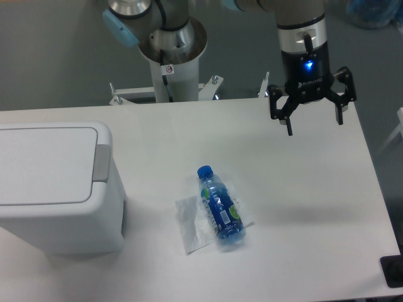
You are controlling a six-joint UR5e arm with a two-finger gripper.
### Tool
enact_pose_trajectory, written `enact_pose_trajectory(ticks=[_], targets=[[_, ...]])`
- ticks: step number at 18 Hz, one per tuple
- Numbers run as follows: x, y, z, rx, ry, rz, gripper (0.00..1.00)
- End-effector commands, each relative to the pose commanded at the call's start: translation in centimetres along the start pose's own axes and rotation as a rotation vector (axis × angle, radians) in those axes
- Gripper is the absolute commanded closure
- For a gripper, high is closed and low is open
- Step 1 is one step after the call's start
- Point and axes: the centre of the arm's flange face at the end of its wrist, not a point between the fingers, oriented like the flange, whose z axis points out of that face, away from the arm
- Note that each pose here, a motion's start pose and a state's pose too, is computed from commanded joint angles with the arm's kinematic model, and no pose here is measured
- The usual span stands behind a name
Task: Open the trash can
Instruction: 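Move the open gripper across the table toward the white trash can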
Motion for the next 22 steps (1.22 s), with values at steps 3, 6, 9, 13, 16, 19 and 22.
enact_pose_trajectory(ticks=[3, 6, 9, 13, 16, 19, 22], targets=[[0.0, -0.1, -0.1, 0.003, -0.001, 0.003, 0.0], [1.3, -0.7, 0.0, 0.01, 0.012, 0.018, 0.0], [2.6, -1.6, -0.1, 0.028, 0.031, 0.035, 0.0], [4.2, -3.3, -0.8, 0.051, 0.044, -0.066, 0.0], [7.2, -5.6, -1.5, 0.081, 0.082, -0.143, 0.0], [9.3, -6.6, -2.8, 0.129, 0.175, -0.232, 0.0], [12.8, -7.2, -4.7, 0.168, 0.268, -0.233, 0.0]])
